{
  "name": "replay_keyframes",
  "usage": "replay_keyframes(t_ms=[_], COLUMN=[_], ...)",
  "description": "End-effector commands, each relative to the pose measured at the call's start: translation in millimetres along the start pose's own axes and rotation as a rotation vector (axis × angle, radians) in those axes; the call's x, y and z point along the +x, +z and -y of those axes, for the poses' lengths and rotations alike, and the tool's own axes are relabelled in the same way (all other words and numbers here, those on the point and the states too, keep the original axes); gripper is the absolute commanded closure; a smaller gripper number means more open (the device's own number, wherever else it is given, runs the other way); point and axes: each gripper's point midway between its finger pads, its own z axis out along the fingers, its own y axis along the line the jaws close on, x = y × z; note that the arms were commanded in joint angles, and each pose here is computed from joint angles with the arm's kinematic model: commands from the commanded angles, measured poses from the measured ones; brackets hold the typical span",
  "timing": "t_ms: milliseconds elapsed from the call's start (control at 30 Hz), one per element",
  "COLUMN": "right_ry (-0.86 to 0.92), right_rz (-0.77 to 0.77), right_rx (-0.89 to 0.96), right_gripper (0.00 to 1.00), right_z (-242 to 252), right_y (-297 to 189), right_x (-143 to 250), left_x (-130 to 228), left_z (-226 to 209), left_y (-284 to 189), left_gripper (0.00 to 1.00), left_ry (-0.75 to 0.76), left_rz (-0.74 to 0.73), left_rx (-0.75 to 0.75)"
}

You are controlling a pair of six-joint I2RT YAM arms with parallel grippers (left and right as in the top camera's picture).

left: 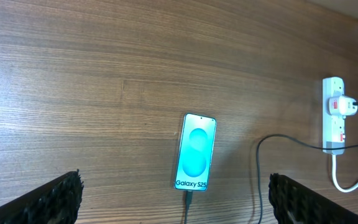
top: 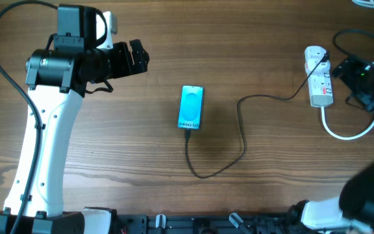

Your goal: Plug charger to phone and switch on socket

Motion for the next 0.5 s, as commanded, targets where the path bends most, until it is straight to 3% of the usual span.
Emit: replay_keyframes(t_ms=[0, 267, 467], right_ry=[0.051, -0.144, -0.257], right_rz=[0.071, 0.174, 0.324], right_rx=[0.002, -0.142, -0.349], right_gripper=[0.00, 0.00, 0.00], right_z=[5.0, -18.8, -26.3], right_y=[-48.7, -118.9, -171.2], right_x=[0.1, 66.6, 124.7], left_x=[0.6, 0.6, 0.6], left_z=[-2.4, -2.4, -2.4], left_y=[2.3, 2.3, 2.3], left_gripper=[0.00, 0.00, 0.00], left_ry=[-0.012, -0.012, -0.012], left_rz=[-0.004, -0.004, -0.004], left_rx=[-0.006, -0.006, -0.006])
